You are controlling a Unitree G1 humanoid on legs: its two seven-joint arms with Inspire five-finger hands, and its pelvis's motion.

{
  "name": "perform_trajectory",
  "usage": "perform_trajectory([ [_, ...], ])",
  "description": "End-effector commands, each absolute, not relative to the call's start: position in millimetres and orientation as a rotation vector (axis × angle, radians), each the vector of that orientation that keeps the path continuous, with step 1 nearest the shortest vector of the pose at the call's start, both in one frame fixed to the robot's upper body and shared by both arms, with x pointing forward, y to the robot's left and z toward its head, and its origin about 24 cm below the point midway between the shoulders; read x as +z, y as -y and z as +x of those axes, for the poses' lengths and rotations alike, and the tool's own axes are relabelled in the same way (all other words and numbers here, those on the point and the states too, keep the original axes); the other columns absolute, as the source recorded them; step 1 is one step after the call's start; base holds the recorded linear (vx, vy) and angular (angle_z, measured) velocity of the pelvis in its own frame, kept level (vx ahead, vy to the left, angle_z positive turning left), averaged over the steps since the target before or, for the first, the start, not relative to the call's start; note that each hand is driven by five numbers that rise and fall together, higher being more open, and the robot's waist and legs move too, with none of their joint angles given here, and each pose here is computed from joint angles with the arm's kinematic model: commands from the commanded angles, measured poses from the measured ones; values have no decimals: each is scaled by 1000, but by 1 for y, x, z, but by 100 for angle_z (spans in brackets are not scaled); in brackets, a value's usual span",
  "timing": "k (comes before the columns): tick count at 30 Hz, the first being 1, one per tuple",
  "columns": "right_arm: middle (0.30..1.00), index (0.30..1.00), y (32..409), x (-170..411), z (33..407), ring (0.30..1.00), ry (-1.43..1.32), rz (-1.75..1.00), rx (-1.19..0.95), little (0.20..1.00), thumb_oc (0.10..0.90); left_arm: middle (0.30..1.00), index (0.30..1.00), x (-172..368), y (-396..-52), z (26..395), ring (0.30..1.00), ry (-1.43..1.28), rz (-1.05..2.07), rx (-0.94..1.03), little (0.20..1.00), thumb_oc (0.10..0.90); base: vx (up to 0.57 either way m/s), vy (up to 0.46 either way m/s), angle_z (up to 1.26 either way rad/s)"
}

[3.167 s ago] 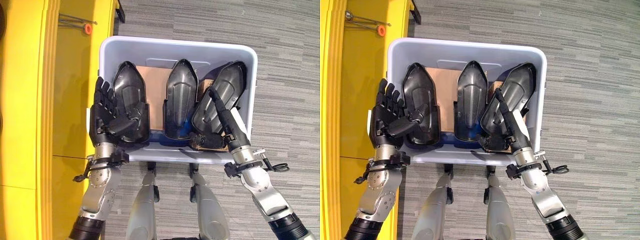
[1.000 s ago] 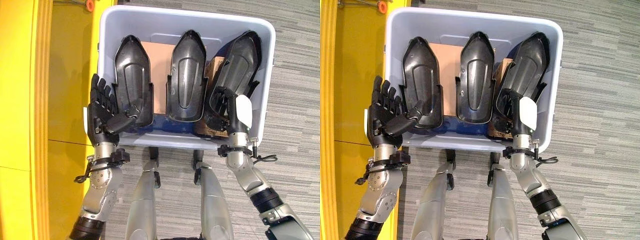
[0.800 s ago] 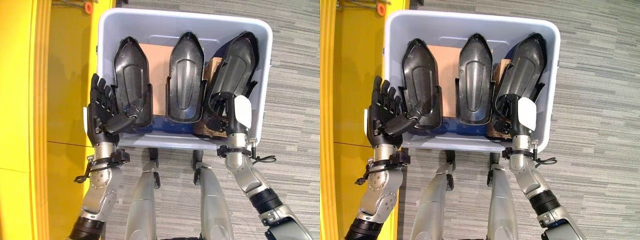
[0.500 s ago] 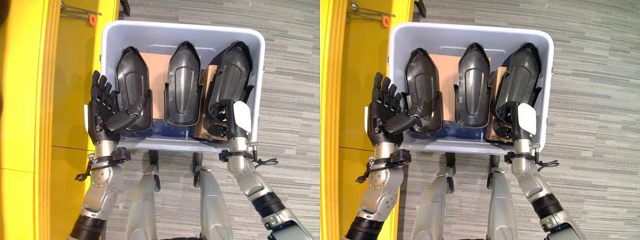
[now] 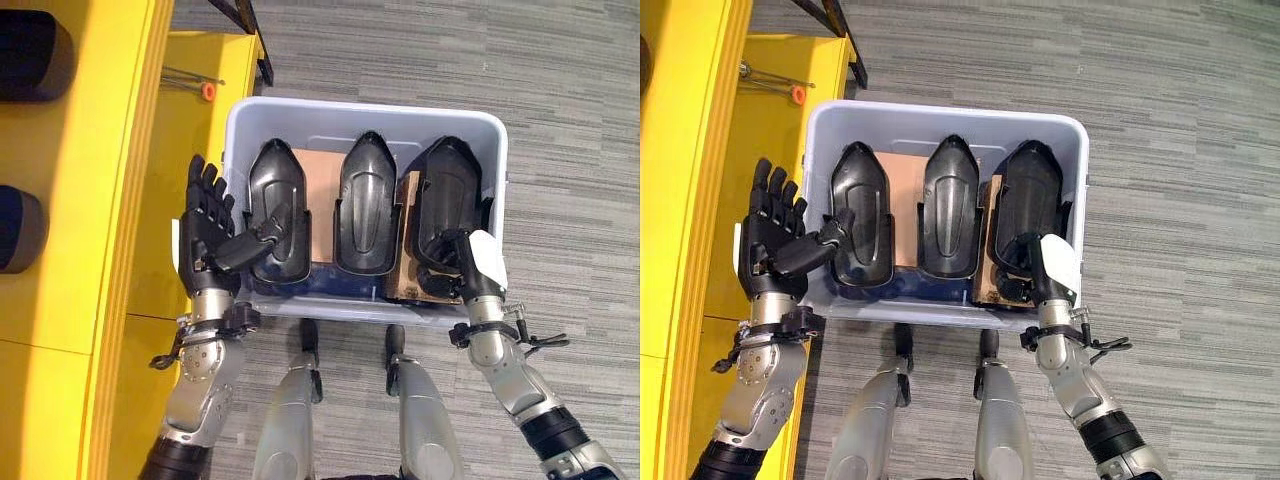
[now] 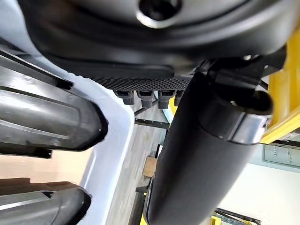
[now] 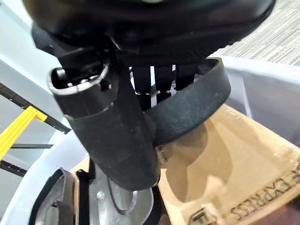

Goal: Move parts from the plastic box to the shelf.

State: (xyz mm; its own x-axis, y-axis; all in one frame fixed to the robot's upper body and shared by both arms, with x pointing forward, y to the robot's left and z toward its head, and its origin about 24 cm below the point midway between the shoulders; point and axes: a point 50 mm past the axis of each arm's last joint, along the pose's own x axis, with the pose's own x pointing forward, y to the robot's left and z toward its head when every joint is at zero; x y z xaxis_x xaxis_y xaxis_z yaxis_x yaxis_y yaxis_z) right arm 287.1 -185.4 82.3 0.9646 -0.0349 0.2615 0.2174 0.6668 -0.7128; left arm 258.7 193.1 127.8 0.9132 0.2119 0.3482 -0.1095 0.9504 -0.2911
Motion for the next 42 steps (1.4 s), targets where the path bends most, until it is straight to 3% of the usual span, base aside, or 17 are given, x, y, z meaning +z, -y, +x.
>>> perform_trajectory([
  [1, 300, 300, 182, 153, 282, 300, 592, -759, -207, 300, 400, 1000, 1000, 156, -199, 250, 1000, 560, -234, 123, 1000, 900, 30, -22, -4],
  [25, 300, 300, 205, 178, 244, 300, 715, -738, -208, 300, 400, 1000, 1000, 104, -211, 234, 1000, 331, -203, 105, 1000, 900, 31, -49, -3],
  [42, 300, 300, 189, 201, 247, 300, 843, -726, -126, 300, 400, 1000, 1000, 95, -208, 226, 1000, 286, -213, 112, 1000, 900, -71, -176, 8],
])
